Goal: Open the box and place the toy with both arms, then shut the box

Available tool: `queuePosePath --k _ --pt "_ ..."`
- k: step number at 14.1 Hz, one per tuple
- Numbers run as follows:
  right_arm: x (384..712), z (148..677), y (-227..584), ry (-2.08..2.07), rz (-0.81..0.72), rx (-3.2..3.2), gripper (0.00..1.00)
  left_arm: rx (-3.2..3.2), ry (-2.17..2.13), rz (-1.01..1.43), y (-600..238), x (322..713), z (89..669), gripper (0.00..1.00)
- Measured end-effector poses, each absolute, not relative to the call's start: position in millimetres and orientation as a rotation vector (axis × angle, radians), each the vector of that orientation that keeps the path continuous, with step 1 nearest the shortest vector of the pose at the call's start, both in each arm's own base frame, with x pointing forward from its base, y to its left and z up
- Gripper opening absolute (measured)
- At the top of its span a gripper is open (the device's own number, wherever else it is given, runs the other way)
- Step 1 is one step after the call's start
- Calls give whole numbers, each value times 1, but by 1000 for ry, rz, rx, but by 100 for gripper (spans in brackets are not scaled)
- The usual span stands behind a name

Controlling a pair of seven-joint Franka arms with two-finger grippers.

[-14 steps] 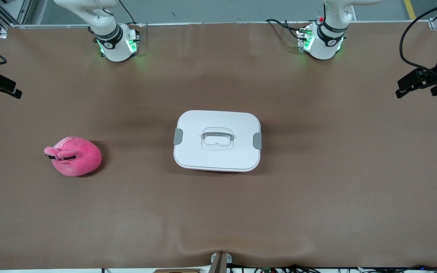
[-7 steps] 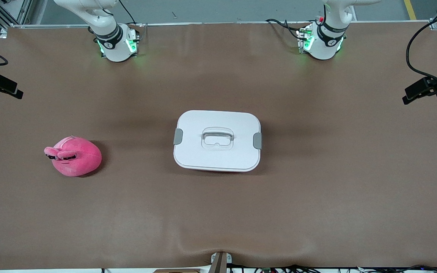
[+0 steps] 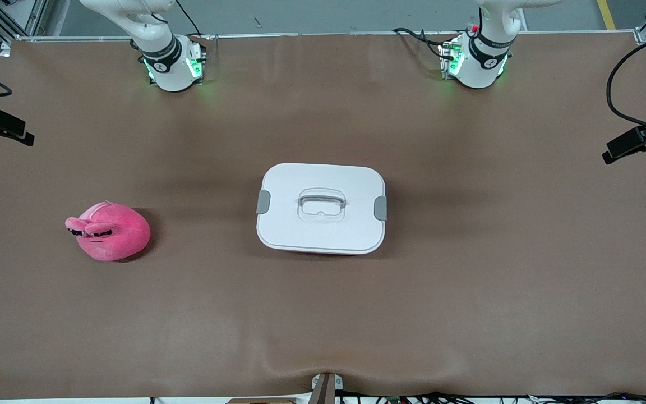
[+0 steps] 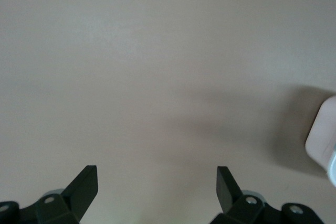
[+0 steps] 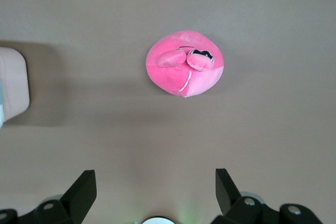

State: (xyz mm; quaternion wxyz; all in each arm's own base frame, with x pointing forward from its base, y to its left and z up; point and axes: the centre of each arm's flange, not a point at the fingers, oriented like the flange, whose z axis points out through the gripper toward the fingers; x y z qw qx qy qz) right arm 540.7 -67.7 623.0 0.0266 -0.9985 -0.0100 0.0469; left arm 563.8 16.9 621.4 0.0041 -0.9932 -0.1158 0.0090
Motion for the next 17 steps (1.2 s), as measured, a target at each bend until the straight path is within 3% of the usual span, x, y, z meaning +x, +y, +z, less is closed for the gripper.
queuePosePath --k 11,17 --pt "547 578 -83 -703 111 -2986 100 -2967 -917 107 -90 580 581 100" --pt "556 546 -91 -1128 14 -2878 100 -2890 -1211 90 -150 586 567 100"
